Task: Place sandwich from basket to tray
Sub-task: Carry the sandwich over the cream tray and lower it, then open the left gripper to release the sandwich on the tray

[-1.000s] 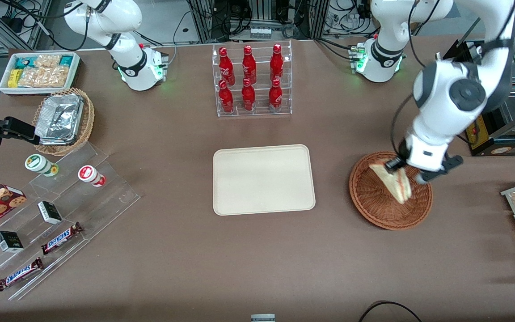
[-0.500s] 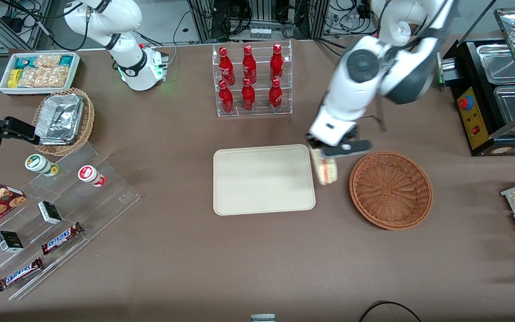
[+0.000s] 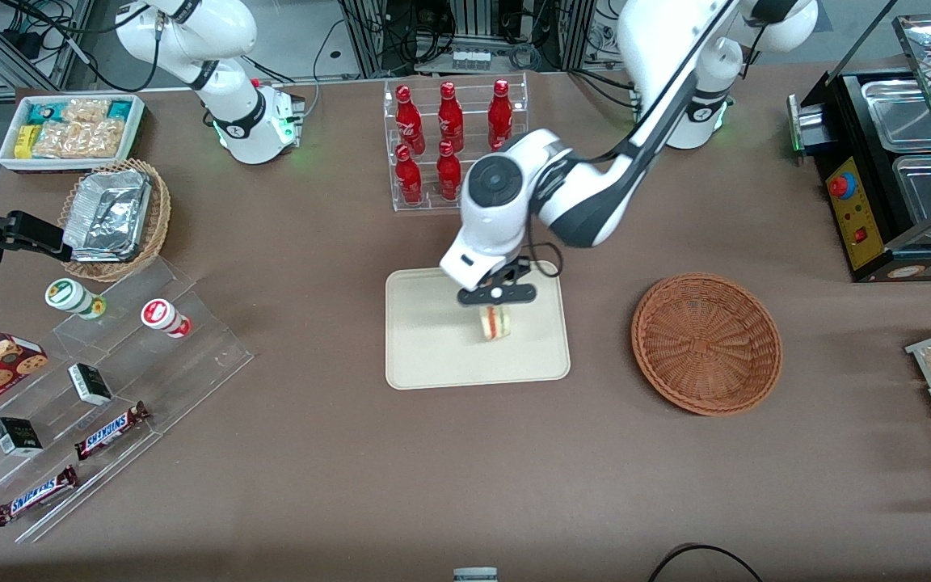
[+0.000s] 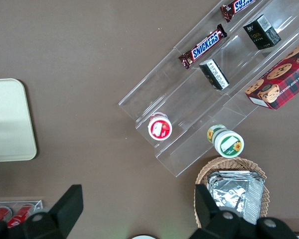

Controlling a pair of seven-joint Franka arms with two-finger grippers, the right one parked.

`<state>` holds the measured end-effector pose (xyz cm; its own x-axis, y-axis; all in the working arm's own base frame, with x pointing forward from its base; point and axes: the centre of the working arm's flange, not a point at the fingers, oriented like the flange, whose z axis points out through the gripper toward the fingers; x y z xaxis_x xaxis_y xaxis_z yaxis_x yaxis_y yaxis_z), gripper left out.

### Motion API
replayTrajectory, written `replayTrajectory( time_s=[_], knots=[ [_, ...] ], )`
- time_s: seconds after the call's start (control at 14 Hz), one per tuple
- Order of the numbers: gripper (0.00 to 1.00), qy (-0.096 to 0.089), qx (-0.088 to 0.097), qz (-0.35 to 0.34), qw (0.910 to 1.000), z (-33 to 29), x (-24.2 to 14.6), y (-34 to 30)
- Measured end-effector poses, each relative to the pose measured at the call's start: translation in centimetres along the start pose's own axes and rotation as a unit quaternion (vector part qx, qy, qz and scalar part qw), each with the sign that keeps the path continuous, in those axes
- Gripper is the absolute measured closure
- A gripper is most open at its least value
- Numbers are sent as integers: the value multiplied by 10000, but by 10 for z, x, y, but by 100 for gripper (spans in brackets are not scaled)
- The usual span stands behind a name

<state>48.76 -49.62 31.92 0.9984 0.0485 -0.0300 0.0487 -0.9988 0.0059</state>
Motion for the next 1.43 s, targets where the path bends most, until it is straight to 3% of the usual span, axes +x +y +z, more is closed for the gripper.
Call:
replayTrajectory(
  time_s=[0.21, 0.43, 0.79, 1.14, 1.43],
  knots=[
    [82, 61, 153, 135, 9998, 39, 5, 20],
    [82, 142, 42, 166, 9998, 65, 0, 34],
    [82, 55, 119, 156, 9998, 84, 0, 32],
    [37, 99, 142, 76, 9998, 65, 7, 31],
    [0, 225, 298, -354, 9987, -27, 30, -1]
  ],
)
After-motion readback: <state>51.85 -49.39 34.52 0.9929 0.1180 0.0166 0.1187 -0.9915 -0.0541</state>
